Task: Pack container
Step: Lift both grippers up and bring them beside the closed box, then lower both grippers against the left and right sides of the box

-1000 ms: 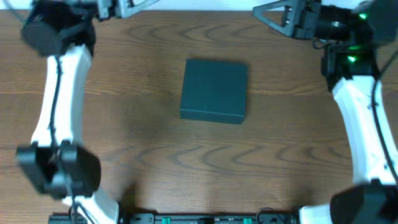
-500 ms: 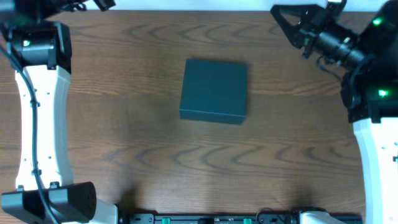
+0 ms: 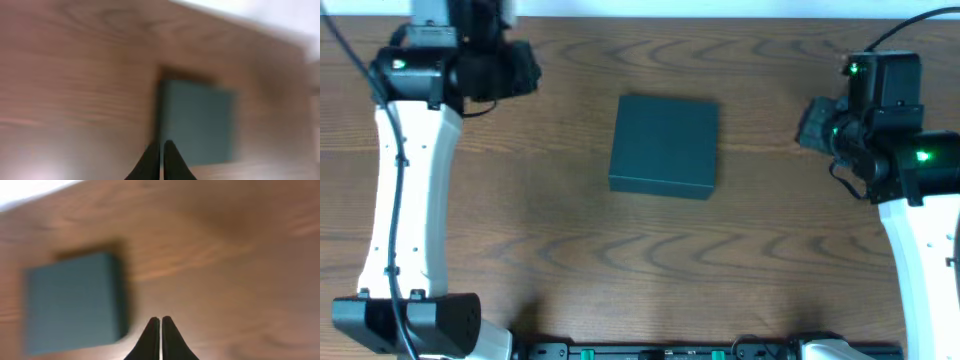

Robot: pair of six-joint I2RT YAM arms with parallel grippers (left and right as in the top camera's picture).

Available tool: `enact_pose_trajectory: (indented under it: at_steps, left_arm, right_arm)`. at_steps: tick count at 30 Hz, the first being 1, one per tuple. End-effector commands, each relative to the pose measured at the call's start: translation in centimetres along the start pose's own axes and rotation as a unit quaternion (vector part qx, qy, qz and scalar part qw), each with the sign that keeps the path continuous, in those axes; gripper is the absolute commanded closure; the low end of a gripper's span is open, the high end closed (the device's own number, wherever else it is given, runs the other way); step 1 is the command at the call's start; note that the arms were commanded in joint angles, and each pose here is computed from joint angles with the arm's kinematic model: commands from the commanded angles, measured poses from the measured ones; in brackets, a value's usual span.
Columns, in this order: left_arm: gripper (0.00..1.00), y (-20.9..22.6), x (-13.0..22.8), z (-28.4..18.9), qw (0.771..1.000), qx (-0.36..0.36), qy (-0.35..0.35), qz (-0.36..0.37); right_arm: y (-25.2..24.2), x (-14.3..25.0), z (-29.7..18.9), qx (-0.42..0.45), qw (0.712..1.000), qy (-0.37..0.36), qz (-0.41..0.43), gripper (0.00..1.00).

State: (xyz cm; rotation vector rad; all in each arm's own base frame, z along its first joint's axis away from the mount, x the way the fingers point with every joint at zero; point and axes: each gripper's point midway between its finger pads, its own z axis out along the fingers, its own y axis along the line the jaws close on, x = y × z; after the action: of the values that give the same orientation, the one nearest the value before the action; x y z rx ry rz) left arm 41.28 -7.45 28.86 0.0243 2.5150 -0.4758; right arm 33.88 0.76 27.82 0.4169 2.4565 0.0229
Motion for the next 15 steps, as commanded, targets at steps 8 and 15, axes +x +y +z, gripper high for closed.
enact_pose_trajectory:
  at_steps: [8,15]
  left_arm:
    - [0.94,5.8,5.5,6.5,0.976,-0.099,0.135,0.138]
    - [0.94,7.1,9.6,13.6,0.971,-0.055,0.219,0.073]
  right_arm:
    - [-3.9,5.0,6.9,0.136,0.986,0.098,-0.024,0.98]
    - [0.1,9.1,13.0,0.04,0.982,0.187,-0.006,0.98]
